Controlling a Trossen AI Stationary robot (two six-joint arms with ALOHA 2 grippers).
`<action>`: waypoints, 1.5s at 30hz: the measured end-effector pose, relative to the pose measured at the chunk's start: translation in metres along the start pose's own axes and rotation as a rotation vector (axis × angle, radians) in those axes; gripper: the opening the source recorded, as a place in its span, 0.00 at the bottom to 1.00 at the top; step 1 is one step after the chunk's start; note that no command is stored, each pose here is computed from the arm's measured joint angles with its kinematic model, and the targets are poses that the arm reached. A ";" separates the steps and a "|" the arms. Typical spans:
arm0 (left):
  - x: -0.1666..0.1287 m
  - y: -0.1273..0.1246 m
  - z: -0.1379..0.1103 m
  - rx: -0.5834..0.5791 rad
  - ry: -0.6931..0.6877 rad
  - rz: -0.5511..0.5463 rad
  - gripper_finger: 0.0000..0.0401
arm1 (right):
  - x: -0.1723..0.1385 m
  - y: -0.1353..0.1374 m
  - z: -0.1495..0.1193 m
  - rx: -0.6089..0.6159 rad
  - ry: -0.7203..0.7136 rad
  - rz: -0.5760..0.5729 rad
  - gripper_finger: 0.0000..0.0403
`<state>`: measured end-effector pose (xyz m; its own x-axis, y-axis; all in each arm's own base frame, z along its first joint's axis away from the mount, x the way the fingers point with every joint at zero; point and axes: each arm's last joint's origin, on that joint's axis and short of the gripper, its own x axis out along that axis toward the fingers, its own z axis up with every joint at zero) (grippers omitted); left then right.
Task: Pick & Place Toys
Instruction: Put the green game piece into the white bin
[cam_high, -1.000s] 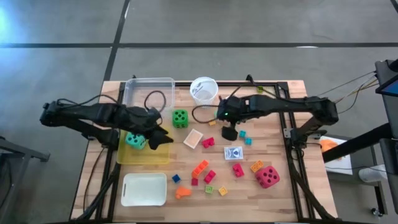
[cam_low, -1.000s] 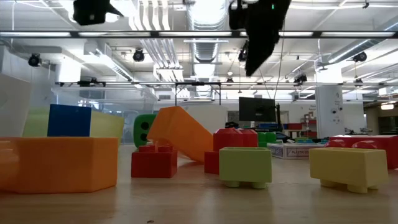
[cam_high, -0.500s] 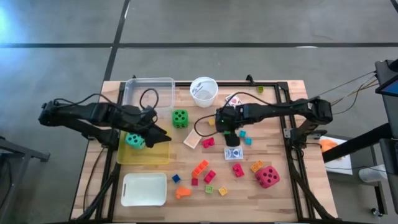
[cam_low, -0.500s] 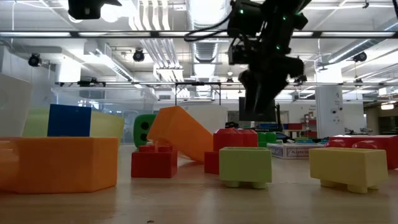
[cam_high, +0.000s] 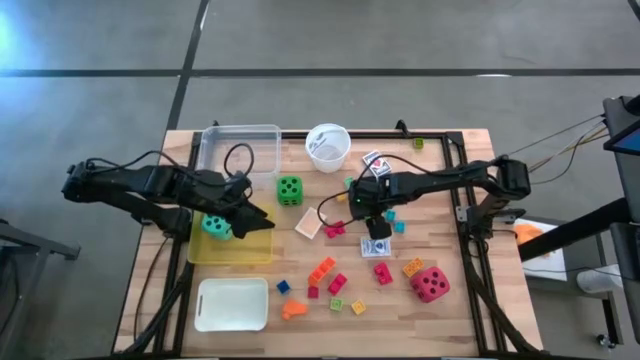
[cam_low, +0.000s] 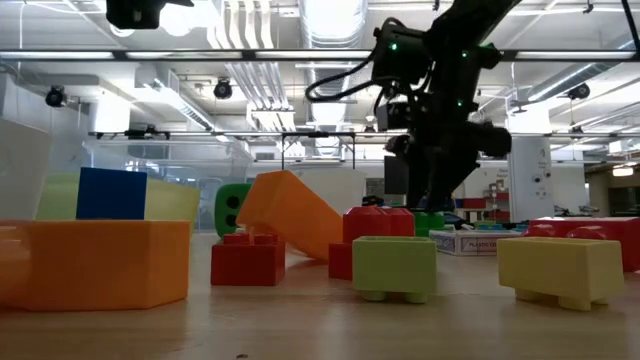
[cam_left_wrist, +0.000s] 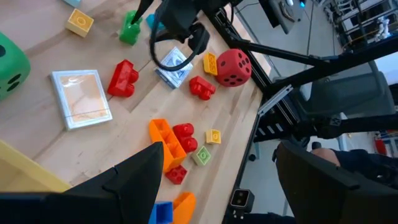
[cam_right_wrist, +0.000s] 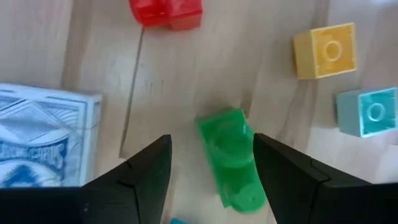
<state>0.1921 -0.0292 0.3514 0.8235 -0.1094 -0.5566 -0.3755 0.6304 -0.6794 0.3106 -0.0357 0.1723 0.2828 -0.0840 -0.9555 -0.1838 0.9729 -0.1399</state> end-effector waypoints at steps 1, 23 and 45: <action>0.000 0.000 0.000 0.000 0.000 0.001 0.74 | 0.003 0.000 0.000 -0.004 0.008 -0.005 0.54; 0.000 0.000 -0.001 -0.006 0.016 -0.001 0.74 | 0.032 -0.006 0.005 -0.021 0.124 0.012 0.45; 0.000 -0.001 0.001 0.024 -0.031 0.000 0.74 | -0.031 -0.007 0.011 0.433 -0.110 0.147 0.29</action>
<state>0.1932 -0.0290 0.3528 0.8366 -0.0854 -0.5411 -0.3655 0.6488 -0.6674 0.3132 -0.0374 0.2058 0.3851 0.0623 -0.9208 0.1738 0.9750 0.1386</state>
